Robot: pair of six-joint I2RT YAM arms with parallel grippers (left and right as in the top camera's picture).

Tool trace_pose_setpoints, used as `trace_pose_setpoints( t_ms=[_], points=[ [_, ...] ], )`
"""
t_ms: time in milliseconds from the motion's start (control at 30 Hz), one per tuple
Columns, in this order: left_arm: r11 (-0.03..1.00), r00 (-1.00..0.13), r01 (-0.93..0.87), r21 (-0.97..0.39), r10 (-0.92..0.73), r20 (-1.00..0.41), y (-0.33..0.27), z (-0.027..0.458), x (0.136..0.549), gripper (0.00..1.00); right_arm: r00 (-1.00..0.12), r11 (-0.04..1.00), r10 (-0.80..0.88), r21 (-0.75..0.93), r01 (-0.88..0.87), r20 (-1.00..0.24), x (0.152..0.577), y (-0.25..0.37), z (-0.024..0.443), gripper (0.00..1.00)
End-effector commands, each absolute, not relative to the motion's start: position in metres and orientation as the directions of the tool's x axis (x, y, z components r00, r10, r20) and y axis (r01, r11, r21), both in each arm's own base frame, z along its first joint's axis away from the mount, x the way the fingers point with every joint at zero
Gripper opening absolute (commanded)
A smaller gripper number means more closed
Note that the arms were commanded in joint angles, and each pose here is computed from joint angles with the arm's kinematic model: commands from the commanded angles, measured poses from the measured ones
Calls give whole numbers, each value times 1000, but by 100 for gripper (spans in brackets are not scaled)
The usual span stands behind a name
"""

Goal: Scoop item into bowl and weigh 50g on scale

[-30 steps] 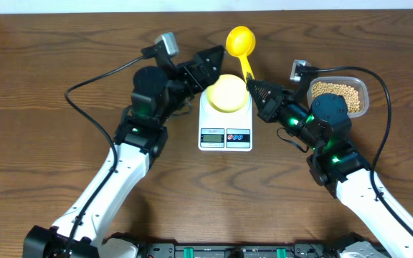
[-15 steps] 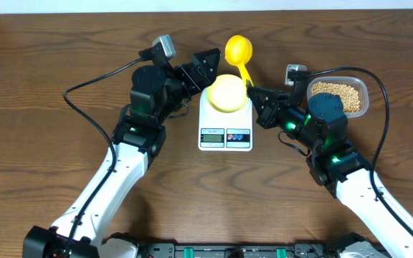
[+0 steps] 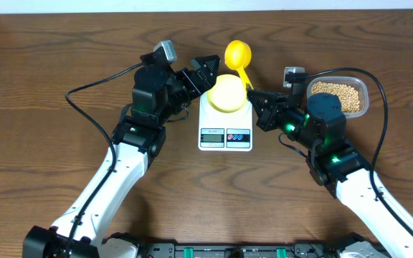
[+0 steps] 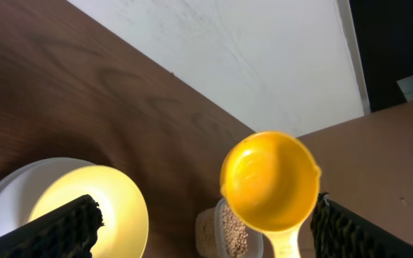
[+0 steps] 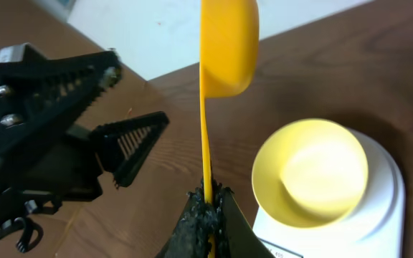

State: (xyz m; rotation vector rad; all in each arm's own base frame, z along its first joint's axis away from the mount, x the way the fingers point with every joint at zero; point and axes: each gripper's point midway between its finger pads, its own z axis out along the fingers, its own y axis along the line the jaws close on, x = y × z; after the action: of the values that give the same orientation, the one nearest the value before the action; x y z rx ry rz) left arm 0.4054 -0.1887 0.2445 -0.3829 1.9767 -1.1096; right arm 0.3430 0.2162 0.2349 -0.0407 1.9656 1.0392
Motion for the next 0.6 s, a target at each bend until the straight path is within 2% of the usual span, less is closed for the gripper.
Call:
trace_pose_setpoints(
  t_ms=[0, 500, 533, 567],
  points=[
    [574, -613, 143, -806, -588, -527, -189, 249, 406, 95, -543, 640, 270, 570, -516, -795, 340, 223, 252, 2],
    [550, -616, 123, -826, -610, -498, -189, 250, 406, 95, -435, 634, 128, 411, -655, -891, 330, 237, 256, 1],
    [550, -616, 124, -826, -611, -498, -189, 250, 406, 94, -429, 625, 119, 404, -668, -895, 327, 241, 256, 2],
    [550, -616, 124, -826, -611, -498, -189, 250, 406, 88, -425, 620, 112, 397, -676, -898, 325, 244, 257, 2]
  ],
)
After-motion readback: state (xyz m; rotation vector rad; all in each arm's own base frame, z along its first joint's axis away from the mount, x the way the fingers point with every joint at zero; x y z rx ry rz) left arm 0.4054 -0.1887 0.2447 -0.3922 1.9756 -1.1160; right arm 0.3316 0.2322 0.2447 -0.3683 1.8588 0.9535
